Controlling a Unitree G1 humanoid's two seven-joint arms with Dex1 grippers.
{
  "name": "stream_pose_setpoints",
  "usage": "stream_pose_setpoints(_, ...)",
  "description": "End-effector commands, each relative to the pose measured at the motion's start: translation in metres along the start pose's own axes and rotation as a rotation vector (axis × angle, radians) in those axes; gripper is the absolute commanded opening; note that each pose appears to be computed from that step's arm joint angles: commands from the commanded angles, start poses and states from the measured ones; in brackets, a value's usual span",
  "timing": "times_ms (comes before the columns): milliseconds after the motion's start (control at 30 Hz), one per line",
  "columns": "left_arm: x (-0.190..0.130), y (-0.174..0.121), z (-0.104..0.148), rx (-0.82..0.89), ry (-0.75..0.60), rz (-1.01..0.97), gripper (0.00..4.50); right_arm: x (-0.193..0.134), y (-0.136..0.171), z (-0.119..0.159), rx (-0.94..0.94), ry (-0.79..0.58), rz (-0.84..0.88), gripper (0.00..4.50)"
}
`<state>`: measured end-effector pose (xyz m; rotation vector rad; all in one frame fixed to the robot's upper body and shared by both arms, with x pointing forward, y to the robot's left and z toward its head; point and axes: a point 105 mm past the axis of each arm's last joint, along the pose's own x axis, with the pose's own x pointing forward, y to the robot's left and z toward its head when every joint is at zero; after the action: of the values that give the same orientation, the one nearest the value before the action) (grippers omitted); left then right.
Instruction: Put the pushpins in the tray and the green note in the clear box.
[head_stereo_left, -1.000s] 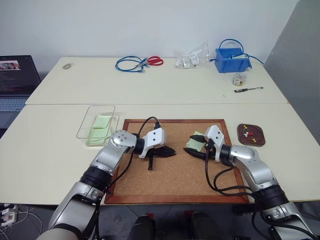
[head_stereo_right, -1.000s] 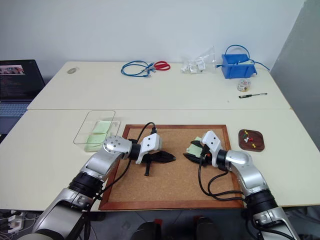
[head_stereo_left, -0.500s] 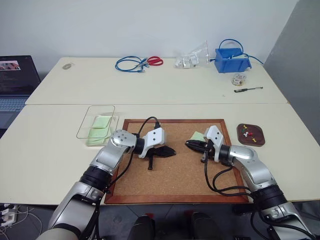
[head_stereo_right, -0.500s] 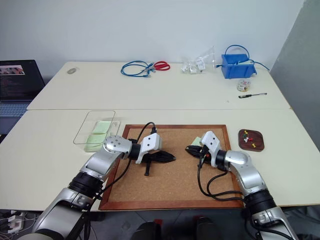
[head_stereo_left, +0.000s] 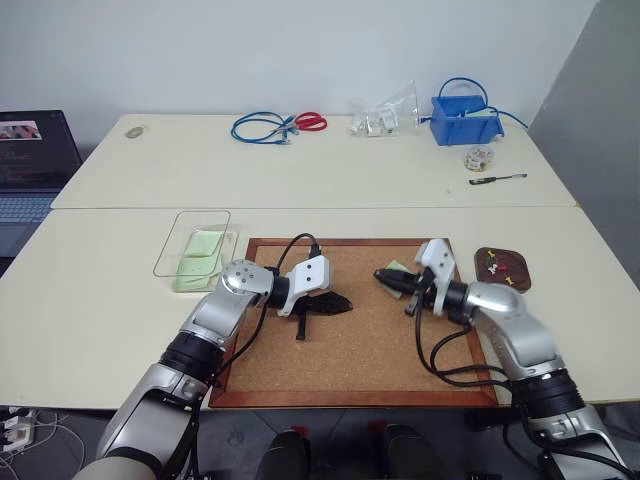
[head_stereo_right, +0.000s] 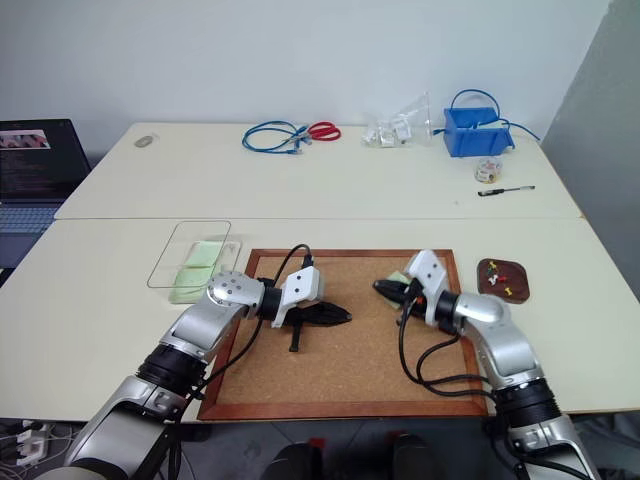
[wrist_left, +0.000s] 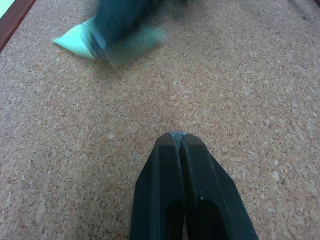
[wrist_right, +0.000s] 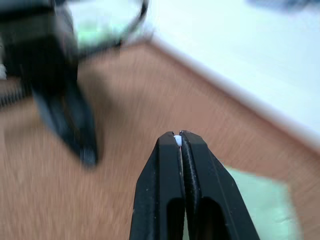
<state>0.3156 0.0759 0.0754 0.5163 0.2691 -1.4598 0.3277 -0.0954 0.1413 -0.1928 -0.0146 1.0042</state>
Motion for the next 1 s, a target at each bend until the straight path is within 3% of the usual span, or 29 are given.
stream_pose_setpoints(33, 0.007, -0.021, -0.033, -0.071, 0.107, -0.072, 0.00, -0.008, 0.000, 0.033, -0.002, -0.064, -0.010, 0.01)
stream_pose_setpoints(267, 0.009, -0.014, -0.024, 0.006, 0.073, -0.029, 0.00, -0.010, 0.000, 0.042, 0.006, -0.061, -0.010, 0.01)
stream_pose_setpoints(600, -0.027, 0.010, 0.053, 0.107, -0.160, 0.087, 1.63, -0.022, 0.005, 0.066, 0.074, -0.063, 0.058, 0.00)
stream_pose_setpoints(733, -0.044, 0.017, 0.079, 0.237, -0.251, 0.175, 2.43, -0.026, 0.009, 0.074, 0.145, -0.049, 0.132, 0.00)
stream_pose_setpoints(1000, -0.048, 0.041, 0.094, 0.601, -0.247, 0.216, 3.99, -0.023, 0.010, 0.084, 0.240, -0.047, 0.217, 0.00)
